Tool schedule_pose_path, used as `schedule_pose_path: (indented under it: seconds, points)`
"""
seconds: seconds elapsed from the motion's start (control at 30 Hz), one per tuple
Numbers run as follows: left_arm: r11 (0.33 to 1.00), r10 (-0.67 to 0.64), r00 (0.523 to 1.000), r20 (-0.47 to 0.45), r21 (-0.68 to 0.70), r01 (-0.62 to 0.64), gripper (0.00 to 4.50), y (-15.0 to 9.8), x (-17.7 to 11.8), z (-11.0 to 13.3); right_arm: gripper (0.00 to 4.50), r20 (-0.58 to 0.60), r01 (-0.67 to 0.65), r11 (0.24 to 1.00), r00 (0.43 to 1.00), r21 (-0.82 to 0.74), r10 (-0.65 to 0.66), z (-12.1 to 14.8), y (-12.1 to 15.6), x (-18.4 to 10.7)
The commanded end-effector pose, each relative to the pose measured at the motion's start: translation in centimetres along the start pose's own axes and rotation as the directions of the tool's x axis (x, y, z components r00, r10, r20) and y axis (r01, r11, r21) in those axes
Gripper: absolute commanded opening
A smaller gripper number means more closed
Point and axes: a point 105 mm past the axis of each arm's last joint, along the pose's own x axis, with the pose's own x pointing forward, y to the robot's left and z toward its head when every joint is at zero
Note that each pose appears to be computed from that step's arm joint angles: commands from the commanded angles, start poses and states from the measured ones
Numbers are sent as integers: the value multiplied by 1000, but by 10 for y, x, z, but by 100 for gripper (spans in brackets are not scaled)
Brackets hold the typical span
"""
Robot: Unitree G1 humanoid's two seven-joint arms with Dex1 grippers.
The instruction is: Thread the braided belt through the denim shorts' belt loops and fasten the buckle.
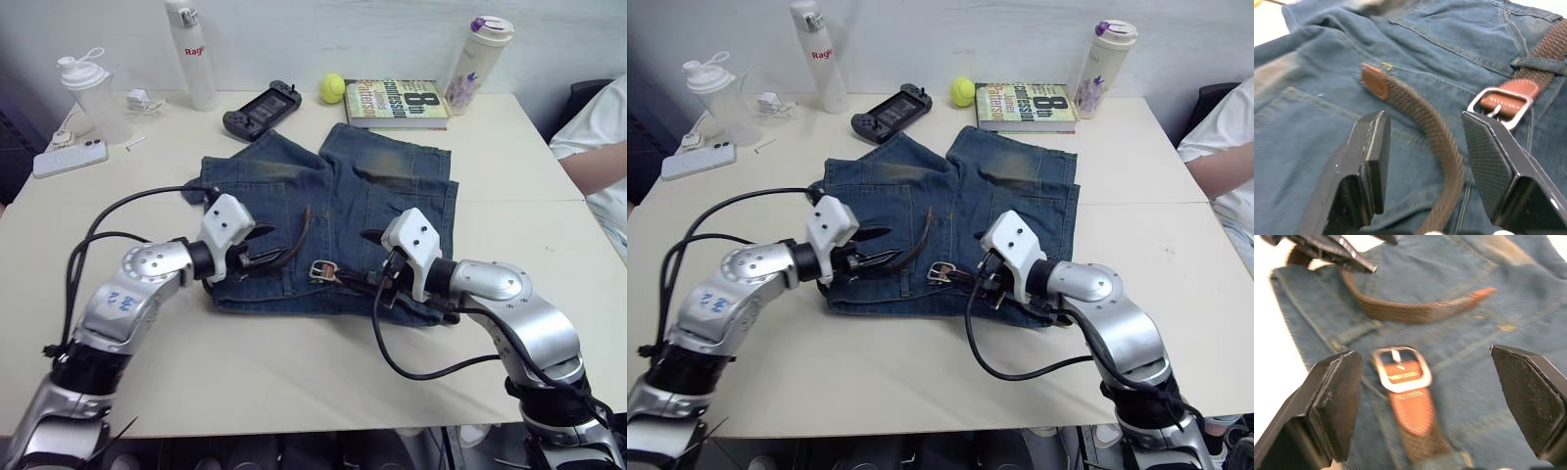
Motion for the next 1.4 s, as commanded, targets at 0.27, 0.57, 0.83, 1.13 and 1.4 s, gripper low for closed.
schedule_pose_path:
  seconds: [0.27, 0.57, 0.83, 1.13, 1.4]
  points:
    - [970, -63, 998, -17, -237, 57, 261, -6, 30, -5, 450, 17, 58, 998, 998, -17, -57, 4, 0, -2]
    - [988, -26, 986, -165, -154, 0, 176, -2, 37, -26, 450, 39, 91, 996, 995, -2, -91, 7, 0, -3]
    - [991, -61, 996, -65, 118, 69, 4, -7, 29, 10, 450, 29, 114, 993, 993, -17, -114, 7, -3, -4]
    - [512, 127, 981, -143, 857, 59, 4, 19, -2, 15, 450, -4, 139, 833, 986, -535, -167, 17, -6, -7]
    - [403, 190, 980, 51, 906, -125, 4, 19, 6, 36, 450, 121, 170, 591, 985, -788, -123, 20, 32, 22]
